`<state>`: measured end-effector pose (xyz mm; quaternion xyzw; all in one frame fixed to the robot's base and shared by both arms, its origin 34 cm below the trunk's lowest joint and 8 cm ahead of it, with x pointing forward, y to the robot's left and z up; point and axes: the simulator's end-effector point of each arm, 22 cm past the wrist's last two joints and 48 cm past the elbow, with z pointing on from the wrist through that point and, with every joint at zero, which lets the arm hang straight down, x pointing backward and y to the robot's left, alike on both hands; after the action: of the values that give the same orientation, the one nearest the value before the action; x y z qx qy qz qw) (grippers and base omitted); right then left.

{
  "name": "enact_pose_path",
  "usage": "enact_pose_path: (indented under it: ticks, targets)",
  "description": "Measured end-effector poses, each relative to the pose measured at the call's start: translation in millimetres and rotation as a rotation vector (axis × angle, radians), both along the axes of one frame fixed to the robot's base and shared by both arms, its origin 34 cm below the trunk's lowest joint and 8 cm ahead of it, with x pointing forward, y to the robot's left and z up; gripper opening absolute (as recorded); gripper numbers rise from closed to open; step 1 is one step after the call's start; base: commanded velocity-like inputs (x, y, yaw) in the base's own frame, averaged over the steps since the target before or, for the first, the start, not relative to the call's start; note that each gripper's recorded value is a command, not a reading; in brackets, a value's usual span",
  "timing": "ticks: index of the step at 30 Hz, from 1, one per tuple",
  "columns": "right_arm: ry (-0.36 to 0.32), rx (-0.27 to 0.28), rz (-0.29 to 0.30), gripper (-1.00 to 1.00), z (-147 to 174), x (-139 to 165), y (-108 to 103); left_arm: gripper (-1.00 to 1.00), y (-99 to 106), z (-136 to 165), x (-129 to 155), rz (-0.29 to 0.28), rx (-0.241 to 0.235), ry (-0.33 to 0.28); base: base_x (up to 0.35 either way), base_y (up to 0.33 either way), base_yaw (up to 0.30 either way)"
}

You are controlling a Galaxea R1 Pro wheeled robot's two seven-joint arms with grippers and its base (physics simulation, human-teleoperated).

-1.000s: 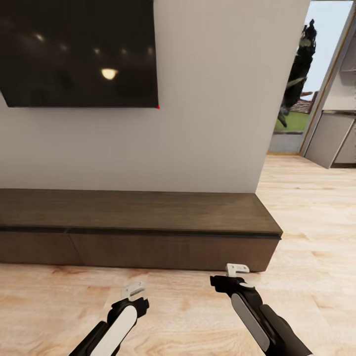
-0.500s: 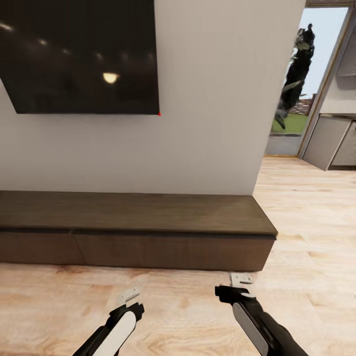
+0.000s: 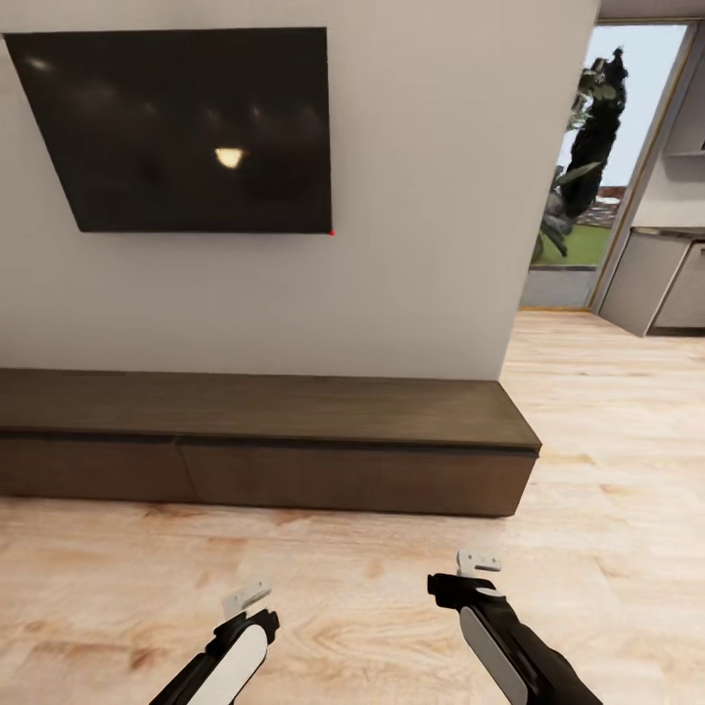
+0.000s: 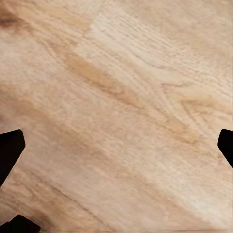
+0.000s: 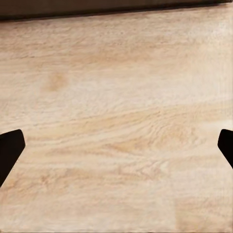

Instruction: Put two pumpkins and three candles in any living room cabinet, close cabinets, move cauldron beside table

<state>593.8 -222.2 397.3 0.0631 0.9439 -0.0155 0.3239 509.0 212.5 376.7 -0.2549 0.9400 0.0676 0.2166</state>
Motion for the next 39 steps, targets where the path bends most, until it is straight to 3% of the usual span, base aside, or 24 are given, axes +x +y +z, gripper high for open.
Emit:
enact_pose_path:
  ticks: [12, 22, 39]
  targets:
    - [0.016, -0.001, 0.001, 1.00, 19.4, 2.8, 0.6, 1.00, -3.8, 21.6, 3.8, 0.003, -0.006, 0.007, -0.166, 0.133, 0.189]
    - [0.028, -0.003, 0.008, 1.00, 35.3, 4.7, 3.1, 1.00, -20.0, 38.8, 16.9, -0.041, -0.081, -0.025, -0.004, 0.003, 0.201]
    - [0.051, -0.012, 0.049, 1.00, 32.8, -1.2, 14.5, 1.00, -21.6, 39.8, 15.6, -0.045, -0.089, -0.011, 0.000, 0.000, 0.202]
